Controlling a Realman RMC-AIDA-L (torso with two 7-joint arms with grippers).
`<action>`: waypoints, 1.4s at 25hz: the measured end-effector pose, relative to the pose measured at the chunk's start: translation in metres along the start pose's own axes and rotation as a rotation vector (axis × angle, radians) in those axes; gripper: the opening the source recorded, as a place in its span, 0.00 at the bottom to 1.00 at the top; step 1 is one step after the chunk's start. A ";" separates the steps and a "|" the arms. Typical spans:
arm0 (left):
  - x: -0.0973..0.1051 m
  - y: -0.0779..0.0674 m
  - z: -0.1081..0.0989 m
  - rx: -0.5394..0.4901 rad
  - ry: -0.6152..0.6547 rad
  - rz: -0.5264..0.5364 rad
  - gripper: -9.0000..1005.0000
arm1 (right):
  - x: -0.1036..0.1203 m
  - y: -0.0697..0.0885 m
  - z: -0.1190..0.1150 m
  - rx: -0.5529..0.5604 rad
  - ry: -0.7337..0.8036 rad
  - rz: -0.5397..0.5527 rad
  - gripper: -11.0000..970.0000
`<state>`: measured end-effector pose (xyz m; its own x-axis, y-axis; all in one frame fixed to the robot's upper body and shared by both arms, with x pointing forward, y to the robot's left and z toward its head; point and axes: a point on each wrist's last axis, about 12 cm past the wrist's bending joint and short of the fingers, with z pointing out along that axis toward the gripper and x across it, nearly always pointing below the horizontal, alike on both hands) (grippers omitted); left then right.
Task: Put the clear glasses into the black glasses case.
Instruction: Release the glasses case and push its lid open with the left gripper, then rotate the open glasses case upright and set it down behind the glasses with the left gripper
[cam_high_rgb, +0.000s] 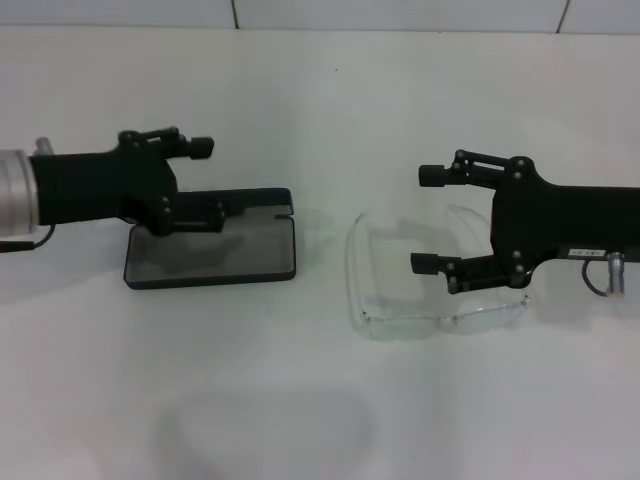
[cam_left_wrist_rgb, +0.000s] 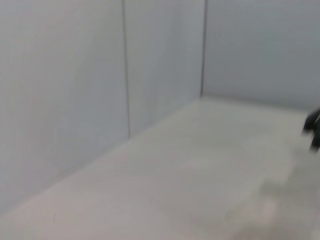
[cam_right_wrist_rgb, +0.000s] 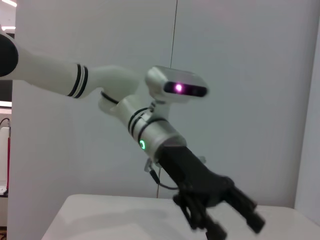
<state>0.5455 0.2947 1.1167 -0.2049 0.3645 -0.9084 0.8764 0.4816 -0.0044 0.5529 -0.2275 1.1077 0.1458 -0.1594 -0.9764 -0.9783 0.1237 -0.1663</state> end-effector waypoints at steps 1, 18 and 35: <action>-0.002 0.001 0.002 -0.006 0.030 0.007 0.85 | 0.000 0.000 0.000 0.000 0.000 0.000 0.90; -0.013 0.010 0.042 -0.076 0.399 0.129 0.47 | 0.001 0.003 0.005 -0.002 -0.004 0.005 0.90; -0.034 0.006 0.042 -0.043 0.284 0.227 0.18 | 0.006 0.011 0.003 -0.006 -0.006 0.013 0.90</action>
<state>0.5760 0.2520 1.1300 -0.1251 0.6697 -0.7320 0.8957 0.3935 0.2070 0.5435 -0.2244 1.0995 0.1337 -0.1518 -0.9793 -0.9810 0.1199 -0.1525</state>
